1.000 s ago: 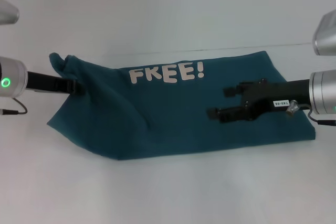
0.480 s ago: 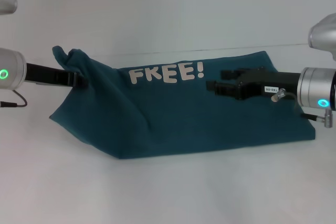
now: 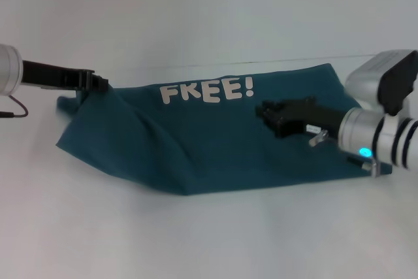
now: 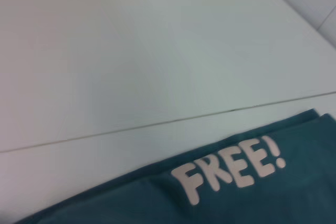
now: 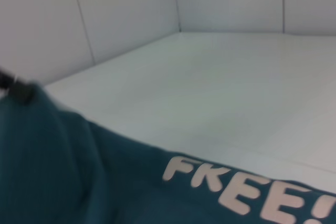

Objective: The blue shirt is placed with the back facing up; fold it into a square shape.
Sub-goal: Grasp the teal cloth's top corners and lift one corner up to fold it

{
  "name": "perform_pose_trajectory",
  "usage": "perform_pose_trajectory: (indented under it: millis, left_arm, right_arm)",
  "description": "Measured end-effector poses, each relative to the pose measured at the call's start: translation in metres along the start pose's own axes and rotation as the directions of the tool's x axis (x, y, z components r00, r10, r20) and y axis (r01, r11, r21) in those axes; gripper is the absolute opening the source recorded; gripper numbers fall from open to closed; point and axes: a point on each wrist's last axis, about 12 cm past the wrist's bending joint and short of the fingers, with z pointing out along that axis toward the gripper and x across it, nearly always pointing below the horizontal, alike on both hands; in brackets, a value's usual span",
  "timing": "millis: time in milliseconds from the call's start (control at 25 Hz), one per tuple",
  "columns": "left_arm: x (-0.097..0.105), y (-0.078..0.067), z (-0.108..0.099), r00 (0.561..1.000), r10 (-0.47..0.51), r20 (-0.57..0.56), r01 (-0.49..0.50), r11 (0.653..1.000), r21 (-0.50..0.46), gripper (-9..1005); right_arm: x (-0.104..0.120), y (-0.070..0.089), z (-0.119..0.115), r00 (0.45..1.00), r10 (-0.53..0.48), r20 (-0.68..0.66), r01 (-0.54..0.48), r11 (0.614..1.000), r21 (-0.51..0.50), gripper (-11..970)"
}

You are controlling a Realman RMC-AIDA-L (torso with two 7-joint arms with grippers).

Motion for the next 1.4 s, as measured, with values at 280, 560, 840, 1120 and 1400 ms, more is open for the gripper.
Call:
perform_pose_trajectory:
  millis: [280, 560, 840, 1120, 1400]
  left_arm:
    - [-0.008, 0.0, -0.007, 1.0, -0.008, 0.023, 0.007, 1.0, 0.027, 61]
    - [0.003, 0.011, -0.007, 0.999, -0.03, 0.015, 0.03, 0.999, -0.012, 62]
    - [0.015, 0.02, -0.006, 0.999, -0.033, -0.002, 0.033, 0.997, -0.066, 63]
    - [0.026, 0.028, -0.001, 0.998, -0.014, -0.065, 0.004, 0.988, -0.152, 64]
    - [0.037, 0.034, 0.001, 0.99, -0.012, -0.139, -0.016, 0.979, -0.204, 65]
  right_arm:
    - [0.009, 0.019, 0.021, 0.998, -0.06, -0.002, 0.06, 0.998, -0.027, 43]
    - [0.01, 0.019, 0.016, 0.999, -0.044, 0.016, 0.045, 0.998, -0.044, -1]
    - [0.011, 0.018, 0.012, 0.999, -0.03, 0.025, 0.031, 0.998, -0.057, -1]
    - [0.012, 0.019, 0.011, 0.999, -0.026, 0.029, 0.028, 0.998, -0.064, 0]
    - [0.013, 0.019, 0.009, 0.999, -0.024, 0.037, 0.026, 0.997, -0.076, 0]
